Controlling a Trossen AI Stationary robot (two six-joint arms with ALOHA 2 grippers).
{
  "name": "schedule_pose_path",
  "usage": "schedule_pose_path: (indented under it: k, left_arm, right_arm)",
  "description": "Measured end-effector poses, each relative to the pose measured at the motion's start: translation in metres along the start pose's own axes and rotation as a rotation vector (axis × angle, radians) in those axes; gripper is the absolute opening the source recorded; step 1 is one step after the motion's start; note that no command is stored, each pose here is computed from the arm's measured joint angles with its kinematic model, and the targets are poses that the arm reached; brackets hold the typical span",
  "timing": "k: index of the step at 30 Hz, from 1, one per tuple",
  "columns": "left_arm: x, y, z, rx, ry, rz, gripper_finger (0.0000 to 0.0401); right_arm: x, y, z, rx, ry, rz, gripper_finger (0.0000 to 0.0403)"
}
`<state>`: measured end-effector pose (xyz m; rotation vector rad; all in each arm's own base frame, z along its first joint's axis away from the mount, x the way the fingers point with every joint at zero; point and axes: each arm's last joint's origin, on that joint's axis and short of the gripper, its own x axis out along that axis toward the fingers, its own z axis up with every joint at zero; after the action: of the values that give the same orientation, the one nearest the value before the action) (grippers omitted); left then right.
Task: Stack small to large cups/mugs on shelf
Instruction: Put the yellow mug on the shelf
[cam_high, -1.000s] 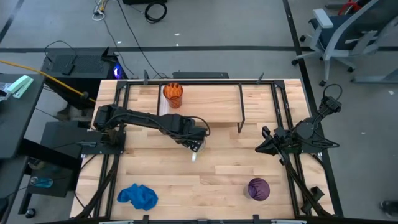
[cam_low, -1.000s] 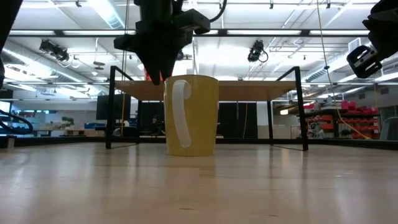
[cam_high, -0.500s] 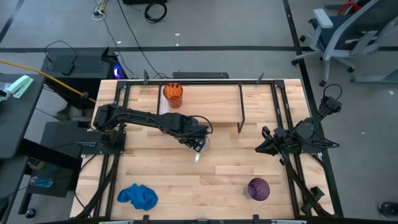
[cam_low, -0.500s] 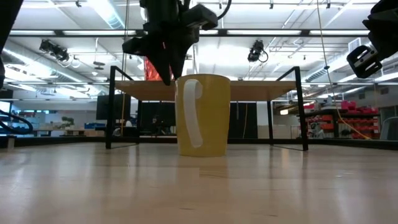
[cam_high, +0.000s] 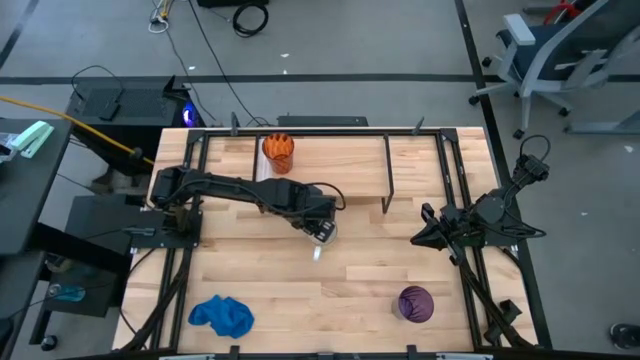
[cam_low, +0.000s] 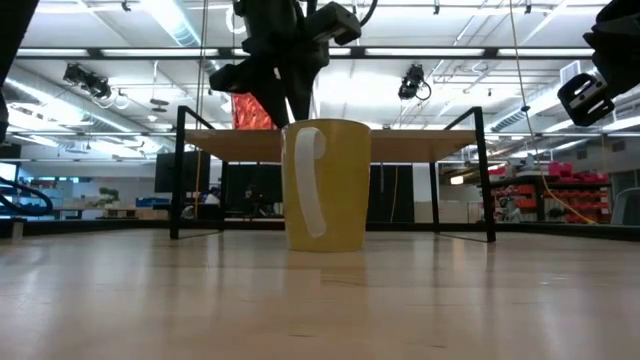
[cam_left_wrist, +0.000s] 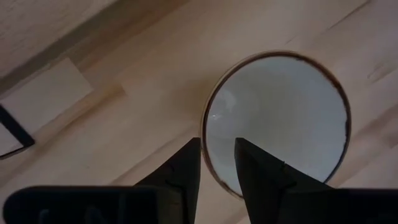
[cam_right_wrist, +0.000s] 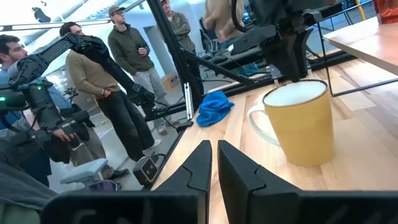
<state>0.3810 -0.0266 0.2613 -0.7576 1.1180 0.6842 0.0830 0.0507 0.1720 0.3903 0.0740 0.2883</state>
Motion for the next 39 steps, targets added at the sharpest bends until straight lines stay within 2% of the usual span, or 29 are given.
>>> schedule_pose_path:
  k: [9, 16, 24, 29, 35, 39]
  left_arm:
    - [0.0, 0.002, 0.001, 0.006, 0.001, 0.019, 0.0107]
    - [0.014, 0.003, 0.004, 0.012, 0.016, 0.049, 0.0103]
    - [0.018, 0.0, 0.013, 0.042, -0.018, 0.005, 0.0101]
    - [0.025, 0.003, 0.018, 0.032, -0.013, 0.018, 0.0098]
    - [0.029, 0.0, 0.021, 0.058, -0.029, -0.012, 0.0085]
    - [0.028, -0.002, 0.019, 0.052, -0.021, -0.015, 0.006]
  right_arm:
    - [0.0, 0.0, 0.0, 0.0, 0.0, 0.0, 0.0034]
    - [0.0, 0.0, 0.0, 0.005, 0.0, 0.0, 0.0034]
    - [0.0, 0.0, -0.001, 0.012, 0.009, -0.003, 0.0034]
    - [0.0, 0.0, -0.001, 0.011, 0.01, -0.004, 0.0034]
    - [0.001, 0.0, -0.002, 0.01, 0.018, -0.003, 0.0034]
    - [0.001, 0.0, -0.002, 0.011, 0.022, 0.0, 0.0034]
